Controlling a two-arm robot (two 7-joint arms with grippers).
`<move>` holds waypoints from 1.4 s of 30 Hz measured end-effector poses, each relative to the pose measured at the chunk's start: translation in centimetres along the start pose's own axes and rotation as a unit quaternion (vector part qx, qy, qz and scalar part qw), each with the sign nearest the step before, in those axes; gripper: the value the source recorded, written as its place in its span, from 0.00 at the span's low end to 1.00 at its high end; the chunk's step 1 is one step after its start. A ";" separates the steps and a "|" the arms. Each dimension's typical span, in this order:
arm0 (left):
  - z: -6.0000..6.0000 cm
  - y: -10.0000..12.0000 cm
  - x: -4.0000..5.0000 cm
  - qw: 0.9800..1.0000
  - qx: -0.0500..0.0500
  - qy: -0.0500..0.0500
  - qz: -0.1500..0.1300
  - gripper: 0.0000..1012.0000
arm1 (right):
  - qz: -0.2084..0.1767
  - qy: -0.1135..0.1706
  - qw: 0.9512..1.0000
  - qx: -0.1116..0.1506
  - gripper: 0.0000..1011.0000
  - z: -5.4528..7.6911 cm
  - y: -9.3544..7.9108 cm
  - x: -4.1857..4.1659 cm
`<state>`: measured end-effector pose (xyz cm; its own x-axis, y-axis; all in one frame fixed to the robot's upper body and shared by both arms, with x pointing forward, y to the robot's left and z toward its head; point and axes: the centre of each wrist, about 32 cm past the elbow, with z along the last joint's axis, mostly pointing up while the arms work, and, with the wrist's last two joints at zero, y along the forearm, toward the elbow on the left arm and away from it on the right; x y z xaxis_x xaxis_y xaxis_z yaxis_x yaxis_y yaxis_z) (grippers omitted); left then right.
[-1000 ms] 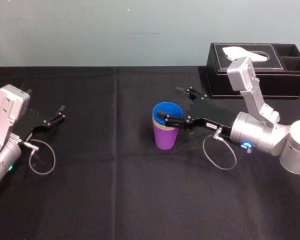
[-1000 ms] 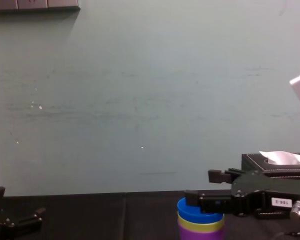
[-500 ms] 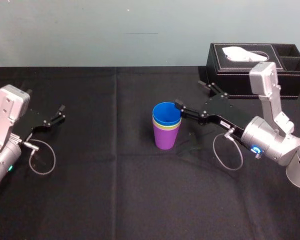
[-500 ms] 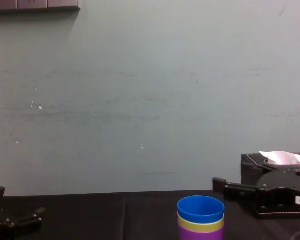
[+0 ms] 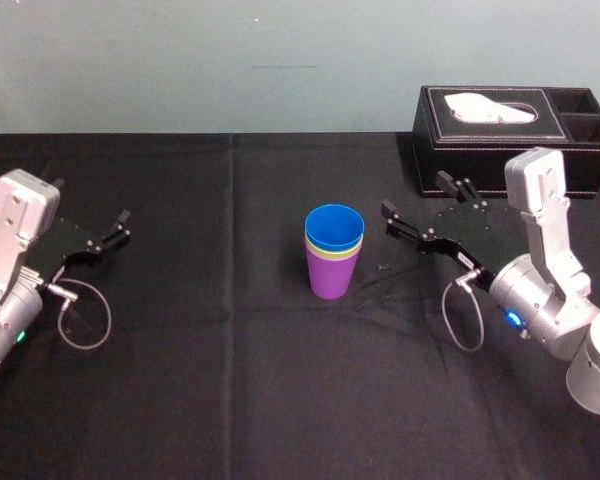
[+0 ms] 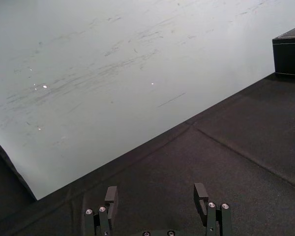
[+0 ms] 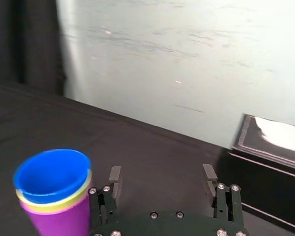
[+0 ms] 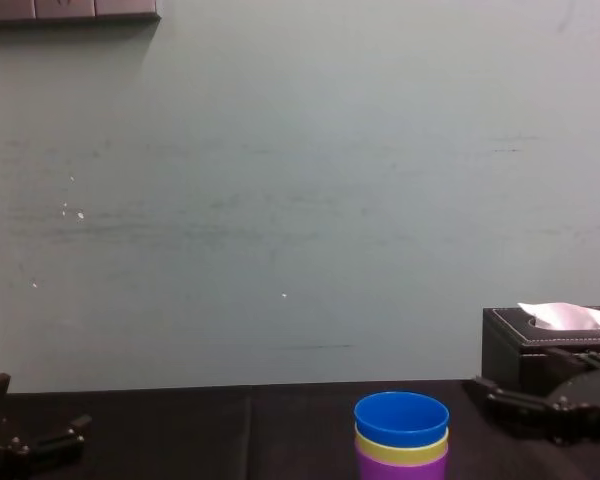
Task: Stack the three plastic cups sequentially using one hand.
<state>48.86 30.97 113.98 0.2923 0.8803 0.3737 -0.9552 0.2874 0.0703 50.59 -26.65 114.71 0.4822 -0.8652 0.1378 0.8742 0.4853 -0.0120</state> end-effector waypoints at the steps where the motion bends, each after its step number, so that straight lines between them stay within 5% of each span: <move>1: 0.0 0.0 0.00 1.000 0.000 0.000 0.000 1.00 | -0.015 -0.003 1.000 -0.003 0.99 -0.2 -0.1 -0.37; 13: 0.0 0.0 0.00 1.000 0.000 0.000 0.000 1.00 | -0.050 0.007 0.998 -0.037 0.99 -1.8 -0.2 -1.69; 42: 0.0 0.0 0.00 1.000 0.000 0.000 0.000 1.00 | -0.043 0.010 0.998 -0.041 0.99 -2.2 -0.2 -1.71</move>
<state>48.86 30.97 113.98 0.2923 0.8803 0.3737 -0.9553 0.2873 0.0702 49.72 -25.54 112.34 0.4048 -0.9061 0.1227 0.9141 0.3972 -0.0822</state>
